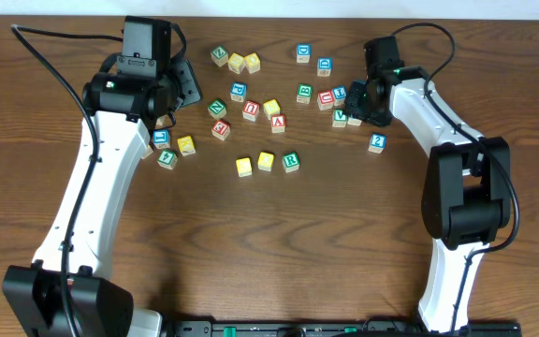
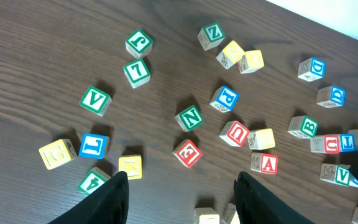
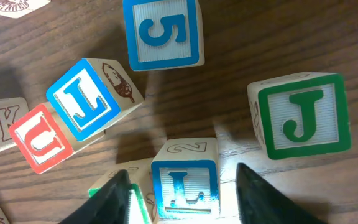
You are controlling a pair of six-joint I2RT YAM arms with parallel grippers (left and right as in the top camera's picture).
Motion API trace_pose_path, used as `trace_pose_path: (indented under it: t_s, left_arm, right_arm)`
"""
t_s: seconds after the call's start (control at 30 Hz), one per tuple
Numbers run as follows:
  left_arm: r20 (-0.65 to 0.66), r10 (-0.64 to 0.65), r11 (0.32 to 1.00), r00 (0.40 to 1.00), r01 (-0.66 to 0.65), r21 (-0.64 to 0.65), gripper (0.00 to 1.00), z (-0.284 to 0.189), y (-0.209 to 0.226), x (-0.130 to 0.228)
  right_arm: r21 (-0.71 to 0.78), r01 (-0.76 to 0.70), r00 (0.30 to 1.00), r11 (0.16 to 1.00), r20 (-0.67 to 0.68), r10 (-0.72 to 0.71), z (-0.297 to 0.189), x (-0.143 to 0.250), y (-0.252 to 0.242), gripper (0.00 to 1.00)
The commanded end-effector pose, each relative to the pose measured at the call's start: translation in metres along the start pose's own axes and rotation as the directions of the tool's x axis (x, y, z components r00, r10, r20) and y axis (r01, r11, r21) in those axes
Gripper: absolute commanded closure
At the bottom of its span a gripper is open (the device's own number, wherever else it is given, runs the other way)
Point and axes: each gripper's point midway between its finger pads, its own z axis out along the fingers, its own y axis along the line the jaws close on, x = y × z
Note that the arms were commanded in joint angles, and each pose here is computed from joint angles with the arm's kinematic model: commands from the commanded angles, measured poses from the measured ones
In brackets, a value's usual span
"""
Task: Spell out CORL
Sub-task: 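Lower the right gripper onto the blue L block and grasp it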
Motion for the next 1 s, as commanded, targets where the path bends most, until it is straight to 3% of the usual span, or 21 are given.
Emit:
trace_pose_path:
  t_s: [0.0, 0.07, 0.1, 0.2, 0.6, 0.97]
  left_arm:
    - [-0.018, 0.014, 1.000, 1.000, -0.014, -0.020, 0.46, 0.007, 0.005, 0.006]
    - [-0.019, 0.014, 1.000, 1.000, -0.014, -0.020, 0.46, 0.007, 0.005, 0.006]
    - [-0.018, 0.014, 1.000, 1.000, -0.014, -0.020, 0.46, 0.007, 0.005, 0.006]
    - [-0.018, 0.014, 1.000, 1.000, -0.014, -0.020, 0.46, 0.007, 0.005, 0.006]
    - [-0.019, 0.014, 1.000, 1.000, -0.014, -0.020, 0.46, 0.007, 0.005, 0.006]
    - [-0.019, 0.014, 1.000, 1.000, -0.014, -0.020, 0.46, 0.007, 0.005, 0.006]
  right_arm:
    - [0.014, 0.046, 0.998, 0.999, -0.043, -0.045, 0.015, 0.010, -0.006, 0.44]
    - [0.014, 0.044, 0.998, 0.999, -0.041, -0.043, 0.015, 0.009, -0.006, 0.40]
    - [0.011, 0.040, 0.999, 0.999, -0.034, -0.040, 0.015, 0.007, -0.007, 0.33]
    - [-0.002, 0.029, 0.999, 1.000, -0.025, -0.029, 0.015, 0.002, -0.008, 0.30]
    - [-0.042, 0.000, 1.000, 0.999, -0.015, -0.001, 0.014, -0.004, -0.006, 0.32]
    - [0.009, 0.006, 1.000, 1.000, -0.027, -0.005, 0.015, 0.001, -0.015, 0.66]
